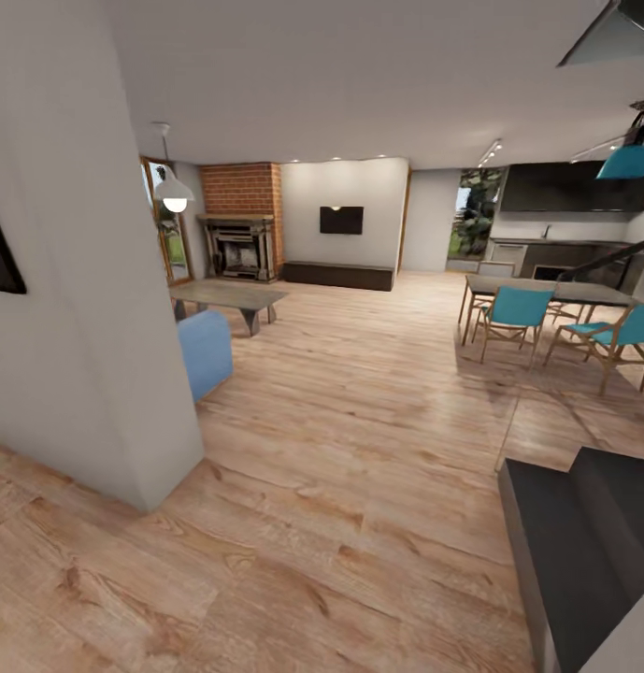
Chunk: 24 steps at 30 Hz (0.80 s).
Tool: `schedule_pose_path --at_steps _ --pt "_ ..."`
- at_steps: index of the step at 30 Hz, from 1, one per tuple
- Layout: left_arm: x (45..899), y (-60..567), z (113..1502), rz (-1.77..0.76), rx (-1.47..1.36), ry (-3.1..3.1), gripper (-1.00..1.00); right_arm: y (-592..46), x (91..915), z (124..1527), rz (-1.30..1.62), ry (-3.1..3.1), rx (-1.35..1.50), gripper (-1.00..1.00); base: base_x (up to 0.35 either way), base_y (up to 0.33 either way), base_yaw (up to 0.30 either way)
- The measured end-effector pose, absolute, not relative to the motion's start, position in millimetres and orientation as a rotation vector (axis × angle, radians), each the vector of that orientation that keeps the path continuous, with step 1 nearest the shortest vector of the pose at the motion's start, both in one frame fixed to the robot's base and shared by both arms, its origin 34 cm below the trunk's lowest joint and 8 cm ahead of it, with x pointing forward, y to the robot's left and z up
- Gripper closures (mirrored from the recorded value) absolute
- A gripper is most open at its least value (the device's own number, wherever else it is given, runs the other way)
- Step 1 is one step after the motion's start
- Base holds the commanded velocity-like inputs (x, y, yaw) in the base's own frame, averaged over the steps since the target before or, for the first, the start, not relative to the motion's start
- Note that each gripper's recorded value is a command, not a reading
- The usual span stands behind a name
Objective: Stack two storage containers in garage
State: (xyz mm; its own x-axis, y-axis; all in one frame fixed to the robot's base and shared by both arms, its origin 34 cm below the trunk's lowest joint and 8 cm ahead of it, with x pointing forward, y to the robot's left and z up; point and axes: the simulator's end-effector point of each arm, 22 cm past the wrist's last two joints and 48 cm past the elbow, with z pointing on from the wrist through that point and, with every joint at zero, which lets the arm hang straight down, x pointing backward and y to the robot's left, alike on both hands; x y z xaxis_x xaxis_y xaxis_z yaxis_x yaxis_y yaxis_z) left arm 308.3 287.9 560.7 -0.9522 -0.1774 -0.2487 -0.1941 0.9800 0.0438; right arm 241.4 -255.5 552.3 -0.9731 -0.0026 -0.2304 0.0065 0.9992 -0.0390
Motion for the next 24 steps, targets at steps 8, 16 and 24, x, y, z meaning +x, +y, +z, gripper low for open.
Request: schedule_pose_path --at_steps 8,16,24 --pt "308.8 288.5 561.0 0.1 -0.275 2.879 -1.0 -256.0 242.1 552.5 -0.063 2.907 0.005 -1.0 0.326 0.0 -0.126" --pt "308.9 288.4 561.0 0.1 -0.275 2.879 -1.0 -256.1 241.9 552.5 -0.06 2.908 0.0 -1.0 0.326 0.0 -0.005" --pt "308.9 287.5 561.0 0.098 -0.275 2.879 -1.0 -254.7 241.6 552.3 -0.049 2.91 -0.002 -1.0 0.326 0.0 0.0"
